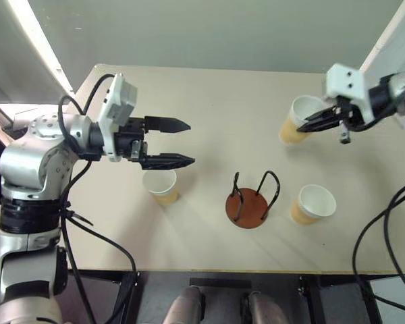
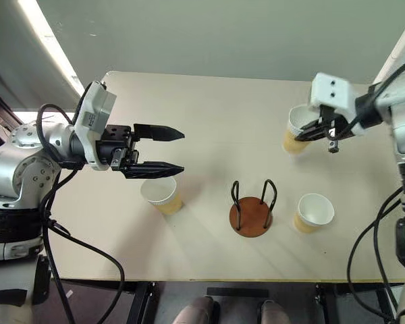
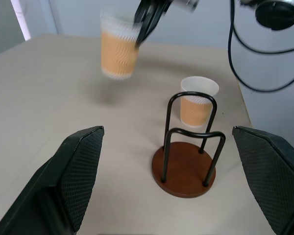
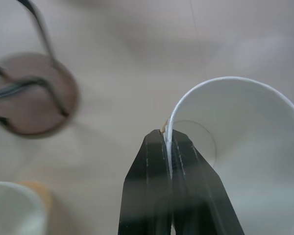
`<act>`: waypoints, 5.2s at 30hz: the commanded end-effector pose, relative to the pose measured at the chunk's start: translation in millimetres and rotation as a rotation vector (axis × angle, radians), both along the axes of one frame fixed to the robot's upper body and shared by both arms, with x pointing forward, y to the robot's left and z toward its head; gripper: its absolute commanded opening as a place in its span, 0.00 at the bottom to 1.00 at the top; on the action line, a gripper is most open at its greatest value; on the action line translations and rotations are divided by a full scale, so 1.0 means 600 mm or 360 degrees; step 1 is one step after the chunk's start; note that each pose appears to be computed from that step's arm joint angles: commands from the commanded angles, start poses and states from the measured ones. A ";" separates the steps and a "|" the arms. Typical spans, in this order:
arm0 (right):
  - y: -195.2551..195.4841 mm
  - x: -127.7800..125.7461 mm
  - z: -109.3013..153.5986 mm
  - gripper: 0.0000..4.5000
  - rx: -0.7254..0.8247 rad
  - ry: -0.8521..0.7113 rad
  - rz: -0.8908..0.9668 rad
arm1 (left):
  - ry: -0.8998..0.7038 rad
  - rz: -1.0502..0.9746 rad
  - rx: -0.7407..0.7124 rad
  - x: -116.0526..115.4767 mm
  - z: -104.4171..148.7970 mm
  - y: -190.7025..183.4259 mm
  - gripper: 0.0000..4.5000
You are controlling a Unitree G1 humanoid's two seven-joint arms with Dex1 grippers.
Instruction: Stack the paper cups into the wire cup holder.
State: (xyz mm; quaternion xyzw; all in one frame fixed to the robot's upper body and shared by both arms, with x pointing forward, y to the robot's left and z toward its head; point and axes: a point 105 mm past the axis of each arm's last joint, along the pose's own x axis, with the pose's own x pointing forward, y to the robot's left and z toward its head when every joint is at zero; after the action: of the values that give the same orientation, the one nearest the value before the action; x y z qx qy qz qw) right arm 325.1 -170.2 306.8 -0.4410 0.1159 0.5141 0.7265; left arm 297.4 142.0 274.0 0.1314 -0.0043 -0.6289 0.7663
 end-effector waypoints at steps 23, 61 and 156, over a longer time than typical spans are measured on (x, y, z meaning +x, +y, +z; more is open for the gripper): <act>0.128 -0.134 -0.027 0.01 -0.0161 0.0075 0.0542 | -0.0038 -0.0190 0.0130 -0.022 0.005 -0.010 1.00; 0.069 -0.086 0.028 0.83 0.0862 0.0131 0.0137 | -0.0439 0.0060 0.0759 -0.020 -0.042 0.011 1.00; -0.023 -0.181 -0.014 0.84 0.0704 0.0249 0.0229 | -0.0530 -0.1082 0.0845 -0.015 0.027 -0.222 0.02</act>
State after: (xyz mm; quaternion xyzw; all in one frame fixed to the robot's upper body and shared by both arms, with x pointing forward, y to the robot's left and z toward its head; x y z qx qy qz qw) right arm 221.9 -183.8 286.4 -0.2145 0.0497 0.6181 0.7546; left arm 291.3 11.5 280.7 0.3887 0.0092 -0.7943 0.4668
